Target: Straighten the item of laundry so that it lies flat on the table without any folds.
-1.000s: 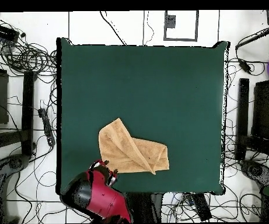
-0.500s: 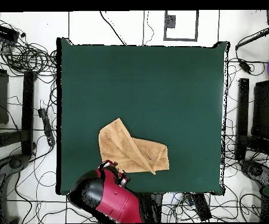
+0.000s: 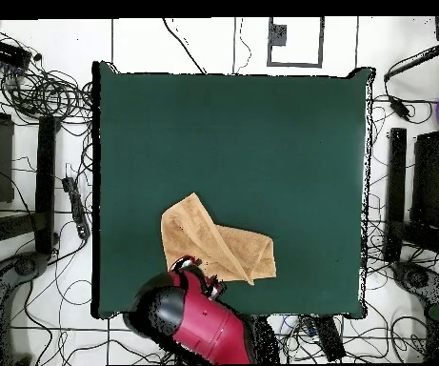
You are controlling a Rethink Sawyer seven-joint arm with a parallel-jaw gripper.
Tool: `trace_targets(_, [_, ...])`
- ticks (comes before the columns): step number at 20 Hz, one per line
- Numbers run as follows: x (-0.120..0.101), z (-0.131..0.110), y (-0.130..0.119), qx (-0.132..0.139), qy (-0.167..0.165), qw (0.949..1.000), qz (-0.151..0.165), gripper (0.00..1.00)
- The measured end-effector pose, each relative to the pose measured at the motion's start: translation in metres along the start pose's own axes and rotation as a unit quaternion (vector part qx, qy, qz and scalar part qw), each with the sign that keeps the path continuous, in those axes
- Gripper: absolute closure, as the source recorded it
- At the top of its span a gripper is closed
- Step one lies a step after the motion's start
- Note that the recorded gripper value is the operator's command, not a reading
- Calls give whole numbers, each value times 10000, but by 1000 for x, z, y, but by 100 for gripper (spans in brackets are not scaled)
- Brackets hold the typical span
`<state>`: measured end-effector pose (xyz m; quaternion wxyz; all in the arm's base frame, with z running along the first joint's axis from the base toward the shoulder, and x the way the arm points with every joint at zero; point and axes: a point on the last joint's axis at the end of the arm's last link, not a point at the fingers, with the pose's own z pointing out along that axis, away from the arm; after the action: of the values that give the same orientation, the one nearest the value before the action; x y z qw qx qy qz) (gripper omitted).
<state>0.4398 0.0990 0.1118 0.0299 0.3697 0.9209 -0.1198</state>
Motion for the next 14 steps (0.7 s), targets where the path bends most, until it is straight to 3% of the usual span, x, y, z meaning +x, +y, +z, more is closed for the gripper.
trace_targets(14, [-53, 31, -33, 18, -43, 9999, 122, 0])
